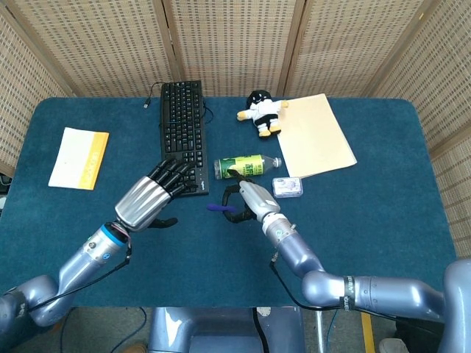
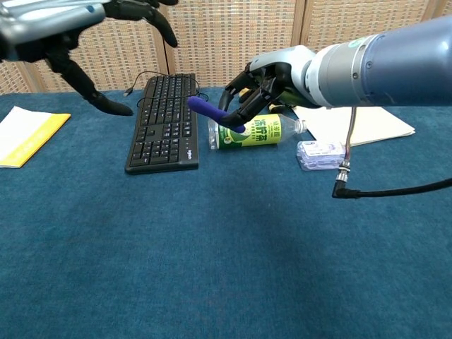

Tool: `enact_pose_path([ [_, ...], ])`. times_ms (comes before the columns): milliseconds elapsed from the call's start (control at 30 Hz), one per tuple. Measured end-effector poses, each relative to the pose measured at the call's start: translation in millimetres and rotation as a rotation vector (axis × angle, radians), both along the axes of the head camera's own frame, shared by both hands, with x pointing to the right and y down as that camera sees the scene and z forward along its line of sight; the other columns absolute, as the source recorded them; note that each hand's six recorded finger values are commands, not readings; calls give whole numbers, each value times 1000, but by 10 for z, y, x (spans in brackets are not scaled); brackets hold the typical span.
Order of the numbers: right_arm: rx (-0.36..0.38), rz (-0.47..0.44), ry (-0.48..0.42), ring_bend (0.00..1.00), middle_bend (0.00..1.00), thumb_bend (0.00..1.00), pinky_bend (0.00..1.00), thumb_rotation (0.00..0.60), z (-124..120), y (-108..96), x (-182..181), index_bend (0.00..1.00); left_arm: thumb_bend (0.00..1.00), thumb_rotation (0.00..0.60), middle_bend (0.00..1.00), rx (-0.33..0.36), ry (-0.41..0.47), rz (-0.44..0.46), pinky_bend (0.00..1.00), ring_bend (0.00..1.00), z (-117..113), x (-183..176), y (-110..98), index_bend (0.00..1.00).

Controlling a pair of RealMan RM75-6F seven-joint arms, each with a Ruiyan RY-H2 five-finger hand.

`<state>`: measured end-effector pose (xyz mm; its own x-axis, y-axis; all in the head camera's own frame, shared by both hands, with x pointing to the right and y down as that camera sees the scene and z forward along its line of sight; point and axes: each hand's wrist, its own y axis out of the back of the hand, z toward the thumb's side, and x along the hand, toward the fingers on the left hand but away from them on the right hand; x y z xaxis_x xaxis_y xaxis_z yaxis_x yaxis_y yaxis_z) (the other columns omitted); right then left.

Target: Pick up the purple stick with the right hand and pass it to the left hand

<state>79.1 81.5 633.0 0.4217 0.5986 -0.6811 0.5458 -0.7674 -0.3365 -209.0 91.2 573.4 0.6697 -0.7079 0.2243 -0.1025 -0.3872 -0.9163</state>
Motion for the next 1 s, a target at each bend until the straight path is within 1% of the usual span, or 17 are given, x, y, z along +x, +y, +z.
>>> enact_pose_path([
  [100,-8,2,4,0,8,670,0,600,24,11,-8,621,164,600,0,2,15,20,0,0,107,201,13,353],
  [200,-13,1,10,0,8,670,0,600,48,25,-2,621,177,600,0,14,11,32,0,0,185,336,28,361],
  [300,-15,5,10,0,8,671,0,600,57,28,7,622,177,600,0,27,-4,30,0,0,239,369,26,385],
  [433,-14,6,11,0,8,673,0,600,62,33,21,622,198,600,0,29,3,20,0,0,267,381,13,446],
  [500,-14,5,10,0,8,675,0,600,60,40,23,623,209,600,0,27,5,18,0,0,297,392,13,457],
  [700,-17,-1,12,0,8,681,0,600,71,63,33,625,236,600,0,3,27,17,0,0,369,471,52,475],
  [833,-23,-2,6,0,8,680,0,600,87,81,26,624,240,600,0,18,31,19,0,0,395,533,54,478],
  [1000,-25,-5,1,0,8,680,0,600,102,95,24,624,288,600,0,28,32,25,0,0,429,649,80,488],
])
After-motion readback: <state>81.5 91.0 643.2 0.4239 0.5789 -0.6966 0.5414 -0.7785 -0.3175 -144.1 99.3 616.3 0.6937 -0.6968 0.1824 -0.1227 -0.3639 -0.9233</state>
